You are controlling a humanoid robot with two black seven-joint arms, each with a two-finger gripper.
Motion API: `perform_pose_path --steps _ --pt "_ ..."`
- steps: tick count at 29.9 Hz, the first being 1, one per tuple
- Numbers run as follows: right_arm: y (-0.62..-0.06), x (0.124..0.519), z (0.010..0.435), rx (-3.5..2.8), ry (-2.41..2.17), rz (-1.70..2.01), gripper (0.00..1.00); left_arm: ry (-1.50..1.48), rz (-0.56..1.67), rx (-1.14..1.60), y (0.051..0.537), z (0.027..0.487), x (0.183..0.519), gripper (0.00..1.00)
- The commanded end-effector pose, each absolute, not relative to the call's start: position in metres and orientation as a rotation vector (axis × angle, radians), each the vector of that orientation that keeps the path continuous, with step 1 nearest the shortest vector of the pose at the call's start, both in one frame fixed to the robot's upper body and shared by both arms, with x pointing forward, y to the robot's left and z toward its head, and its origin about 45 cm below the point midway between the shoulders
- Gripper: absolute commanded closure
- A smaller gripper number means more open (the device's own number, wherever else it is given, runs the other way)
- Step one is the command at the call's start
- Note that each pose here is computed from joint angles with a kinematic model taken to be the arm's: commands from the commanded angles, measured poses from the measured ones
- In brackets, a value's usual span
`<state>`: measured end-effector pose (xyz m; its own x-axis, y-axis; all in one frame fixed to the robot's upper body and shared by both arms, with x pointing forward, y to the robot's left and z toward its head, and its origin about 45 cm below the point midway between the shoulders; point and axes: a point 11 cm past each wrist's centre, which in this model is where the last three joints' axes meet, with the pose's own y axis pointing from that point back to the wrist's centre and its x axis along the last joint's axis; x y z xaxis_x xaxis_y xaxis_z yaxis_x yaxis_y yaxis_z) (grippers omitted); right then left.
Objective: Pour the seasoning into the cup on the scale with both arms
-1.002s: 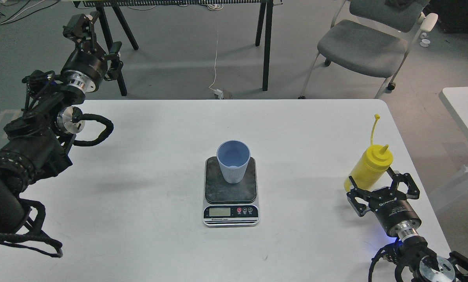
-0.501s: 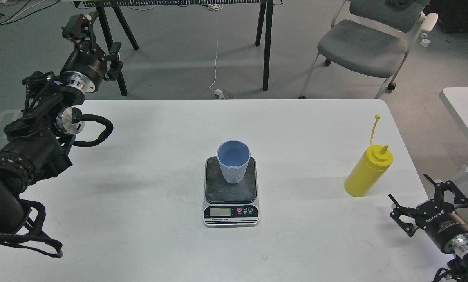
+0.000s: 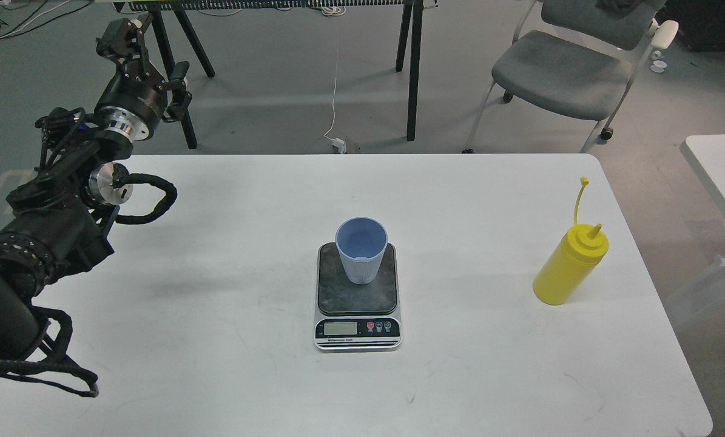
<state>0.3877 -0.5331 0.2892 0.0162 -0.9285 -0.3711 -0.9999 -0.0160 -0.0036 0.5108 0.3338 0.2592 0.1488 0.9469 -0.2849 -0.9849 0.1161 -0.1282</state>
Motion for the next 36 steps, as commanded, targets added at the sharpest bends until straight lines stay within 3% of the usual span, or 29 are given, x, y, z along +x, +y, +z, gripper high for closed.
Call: perform_pose_path --steps 1,6,10,13,36 --pt "-0.461 0.446 0.306 -2.143 1.822 0.373 0.01 0.142 1.417 -0.319 0.331 0.262 0.512 0.09" --pt "-0.344 0.483 0.281 -2.234 1.561 0.526 0.01 0.151 1.402 -0.324 0.322 0.26 0.513 0.09" --pt "-0.255 0.489 0.266 -2.281 1.361 0.654 0.01 0.151 1.402 -0.324 0.322 0.26 0.513 0.09" --pt "-0.224 0.485 0.256 -2.294 1.295 0.711 0.0 0.151 1.402 -0.324 0.322 0.26 0.513 0.09" --pt "-0.235 0.486 0.252 -2.277 1.334 0.702 0.01 0.159 1.388 -0.325 0.313 0.259 0.514 0.09"
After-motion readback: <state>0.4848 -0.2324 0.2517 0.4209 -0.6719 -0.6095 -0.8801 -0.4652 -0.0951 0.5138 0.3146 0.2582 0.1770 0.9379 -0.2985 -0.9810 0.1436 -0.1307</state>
